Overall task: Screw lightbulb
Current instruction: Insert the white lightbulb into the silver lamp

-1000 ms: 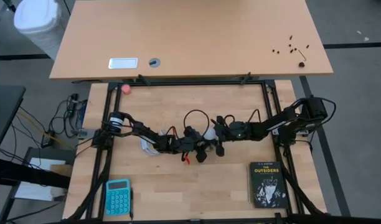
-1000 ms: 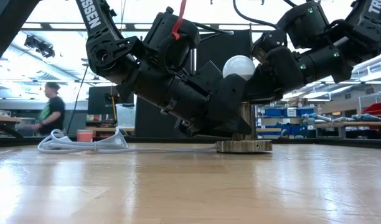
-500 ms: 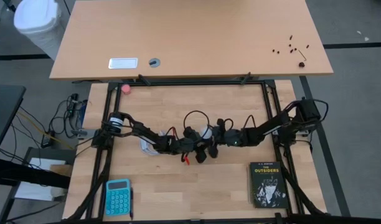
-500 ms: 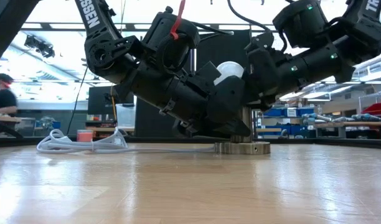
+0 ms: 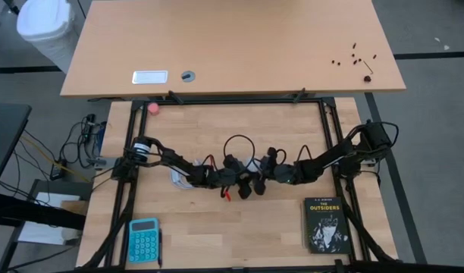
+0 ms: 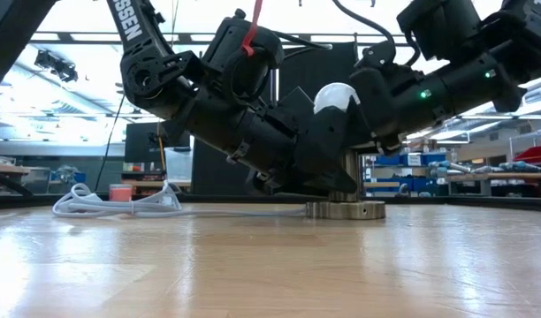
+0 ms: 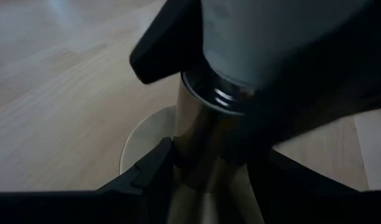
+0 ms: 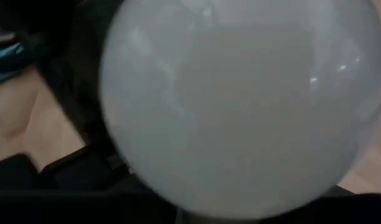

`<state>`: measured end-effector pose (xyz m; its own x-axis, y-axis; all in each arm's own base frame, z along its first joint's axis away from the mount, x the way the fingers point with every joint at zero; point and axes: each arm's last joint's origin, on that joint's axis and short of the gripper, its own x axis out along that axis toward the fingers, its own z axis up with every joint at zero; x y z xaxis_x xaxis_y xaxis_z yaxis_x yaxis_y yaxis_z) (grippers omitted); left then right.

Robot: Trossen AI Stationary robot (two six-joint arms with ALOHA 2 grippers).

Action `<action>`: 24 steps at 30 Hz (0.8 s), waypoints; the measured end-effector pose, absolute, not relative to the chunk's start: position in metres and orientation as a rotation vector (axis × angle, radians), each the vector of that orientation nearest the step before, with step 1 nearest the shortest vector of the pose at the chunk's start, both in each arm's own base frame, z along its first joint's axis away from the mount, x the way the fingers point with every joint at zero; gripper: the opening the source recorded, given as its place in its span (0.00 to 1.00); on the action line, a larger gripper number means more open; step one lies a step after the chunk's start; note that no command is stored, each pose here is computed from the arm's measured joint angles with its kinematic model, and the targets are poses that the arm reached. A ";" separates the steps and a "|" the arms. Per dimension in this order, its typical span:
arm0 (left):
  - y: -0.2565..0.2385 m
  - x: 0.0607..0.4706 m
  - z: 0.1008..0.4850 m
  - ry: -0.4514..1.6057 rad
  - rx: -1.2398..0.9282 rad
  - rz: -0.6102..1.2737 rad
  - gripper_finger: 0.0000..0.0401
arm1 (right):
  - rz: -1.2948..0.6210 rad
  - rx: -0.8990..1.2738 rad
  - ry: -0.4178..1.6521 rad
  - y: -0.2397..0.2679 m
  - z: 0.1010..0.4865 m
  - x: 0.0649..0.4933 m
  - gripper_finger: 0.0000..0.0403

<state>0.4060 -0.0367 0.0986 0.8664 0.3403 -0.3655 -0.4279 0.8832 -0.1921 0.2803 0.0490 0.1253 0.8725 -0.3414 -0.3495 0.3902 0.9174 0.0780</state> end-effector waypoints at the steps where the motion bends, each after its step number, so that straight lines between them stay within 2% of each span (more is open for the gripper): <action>1: -0.037 0.406 0.099 0.331 -0.273 0.408 0.47 | -0.361 0.130 0.341 0.049 0.125 0.280 0.44; 4: -0.037 0.406 0.099 0.332 -0.273 0.408 0.47 | -0.298 0.098 0.347 0.051 0.126 0.281 0.51; 11: -0.038 0.406 0.099 0.327 -0.278 0.400 0.47 | -0.250 0.098 0.392 0.041 0.133 0.278 0.73; 14: -0.039 0.407 0.100 0.325 -0.280 0.392 0.47 | -0.216 0.079 0.415 0.037 0.140 0.274 0.79; 24: -0.038 0.407 0.099 0.325 -0.275 0.404 0.47 | -0.154 0.038 0.445 0.031 0.163 0.261 0.80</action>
